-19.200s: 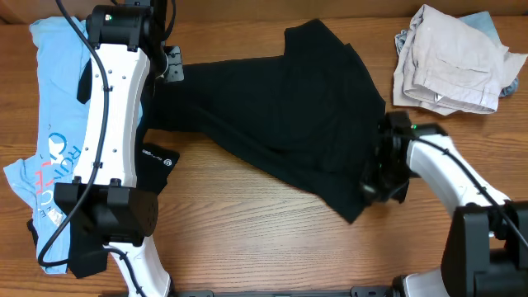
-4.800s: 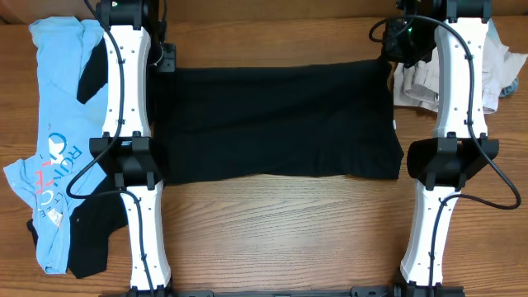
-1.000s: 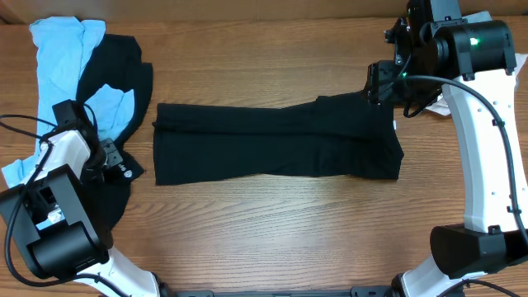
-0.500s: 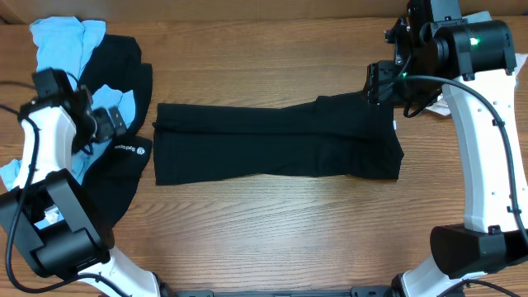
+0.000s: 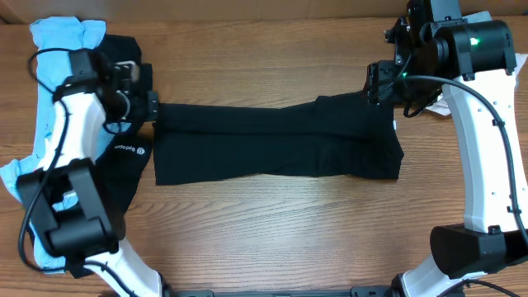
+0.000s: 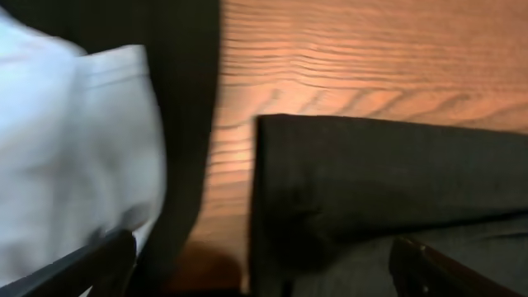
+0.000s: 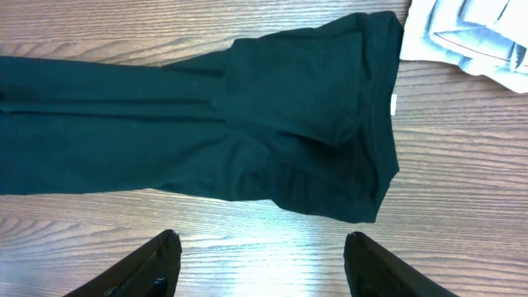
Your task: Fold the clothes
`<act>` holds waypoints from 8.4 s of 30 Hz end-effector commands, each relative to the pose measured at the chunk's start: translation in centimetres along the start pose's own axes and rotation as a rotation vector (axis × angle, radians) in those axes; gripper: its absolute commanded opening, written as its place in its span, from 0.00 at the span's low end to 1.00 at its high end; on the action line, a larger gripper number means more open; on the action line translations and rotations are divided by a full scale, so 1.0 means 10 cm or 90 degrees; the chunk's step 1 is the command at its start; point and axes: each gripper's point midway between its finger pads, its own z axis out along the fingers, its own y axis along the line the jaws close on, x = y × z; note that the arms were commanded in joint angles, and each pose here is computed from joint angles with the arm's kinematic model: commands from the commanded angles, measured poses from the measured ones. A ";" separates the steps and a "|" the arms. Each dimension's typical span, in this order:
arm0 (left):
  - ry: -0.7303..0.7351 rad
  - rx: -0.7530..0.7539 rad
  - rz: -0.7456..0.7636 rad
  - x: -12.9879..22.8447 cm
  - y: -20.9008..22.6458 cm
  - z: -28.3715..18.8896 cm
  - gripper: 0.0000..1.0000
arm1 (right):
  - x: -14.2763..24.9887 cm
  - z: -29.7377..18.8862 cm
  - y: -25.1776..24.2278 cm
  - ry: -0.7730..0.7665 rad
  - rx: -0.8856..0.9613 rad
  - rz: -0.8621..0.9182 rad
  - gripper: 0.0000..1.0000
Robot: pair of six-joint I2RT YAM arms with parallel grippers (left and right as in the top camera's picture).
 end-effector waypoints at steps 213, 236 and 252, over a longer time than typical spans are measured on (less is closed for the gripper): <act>0.449 0.088 0.313 0.91 -2.71 -0.06 0.61 | -0.17 0.83 -0.24 0.069 -0.039 0.057 0.67; 0.215 0.059 0.281 -0.05 -2.67 -0.54 0.86 | 0.78 1.91 0.00 0.203 -0.202 0.017 0.74; 0.211 0.033 0.285 -0.09 -2.58 -0.53 0.90 | 0.93 1.81 0.42 0.164 -0.227 -0.143 0.73</act>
